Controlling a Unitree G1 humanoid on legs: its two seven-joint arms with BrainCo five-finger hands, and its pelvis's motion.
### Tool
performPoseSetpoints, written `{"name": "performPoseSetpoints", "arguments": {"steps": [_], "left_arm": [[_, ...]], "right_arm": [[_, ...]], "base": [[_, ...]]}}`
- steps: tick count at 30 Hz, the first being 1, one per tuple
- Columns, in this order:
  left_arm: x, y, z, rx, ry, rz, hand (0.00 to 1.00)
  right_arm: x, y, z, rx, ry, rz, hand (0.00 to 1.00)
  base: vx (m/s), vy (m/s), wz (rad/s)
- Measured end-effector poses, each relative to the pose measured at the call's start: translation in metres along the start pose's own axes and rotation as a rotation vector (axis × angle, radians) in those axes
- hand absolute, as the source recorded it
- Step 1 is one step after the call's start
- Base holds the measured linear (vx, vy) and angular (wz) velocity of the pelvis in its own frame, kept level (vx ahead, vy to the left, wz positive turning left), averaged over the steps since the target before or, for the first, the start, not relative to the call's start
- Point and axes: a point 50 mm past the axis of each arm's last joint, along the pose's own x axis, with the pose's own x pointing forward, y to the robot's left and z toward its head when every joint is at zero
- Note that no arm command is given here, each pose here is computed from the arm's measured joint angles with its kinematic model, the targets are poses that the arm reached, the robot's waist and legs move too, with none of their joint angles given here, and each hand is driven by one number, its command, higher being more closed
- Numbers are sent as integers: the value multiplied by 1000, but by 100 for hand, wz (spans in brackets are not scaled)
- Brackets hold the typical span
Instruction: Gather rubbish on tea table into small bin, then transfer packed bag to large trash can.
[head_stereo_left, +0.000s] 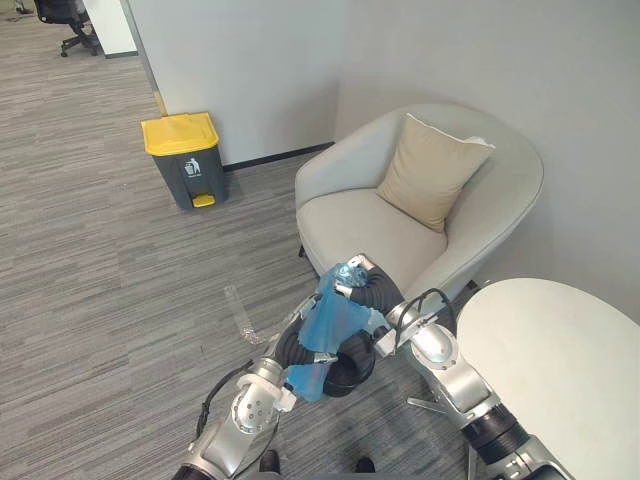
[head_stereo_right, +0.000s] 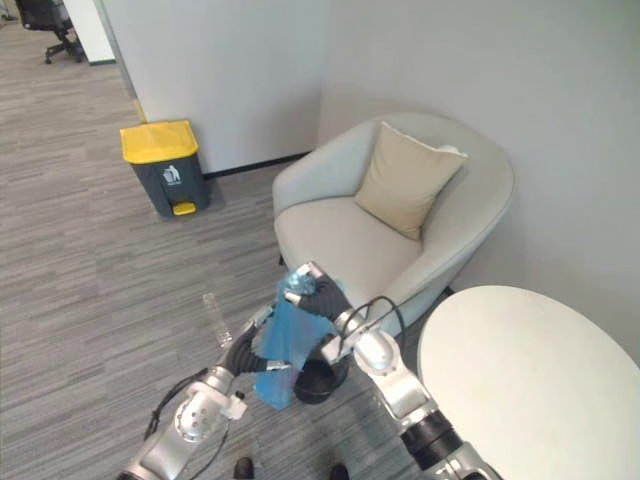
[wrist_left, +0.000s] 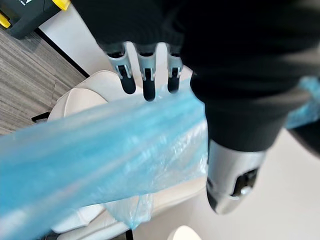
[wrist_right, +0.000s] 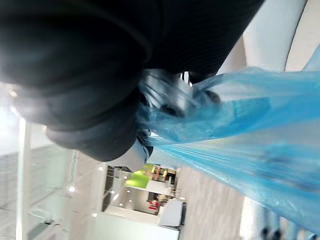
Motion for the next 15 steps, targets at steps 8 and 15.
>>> {"name": "performPoseSetpoints", "arguments": {"steps": [8,15], "left_arm": [[4,-1,0,56,34,78,0],[6,-6,-3,70,60,93,0]], "right_arm": [[4,7,12,95,-66,12,100],[8,23,17,189,-93,61,100]], "base": [[-1,0,0],[0,0,0]]}}
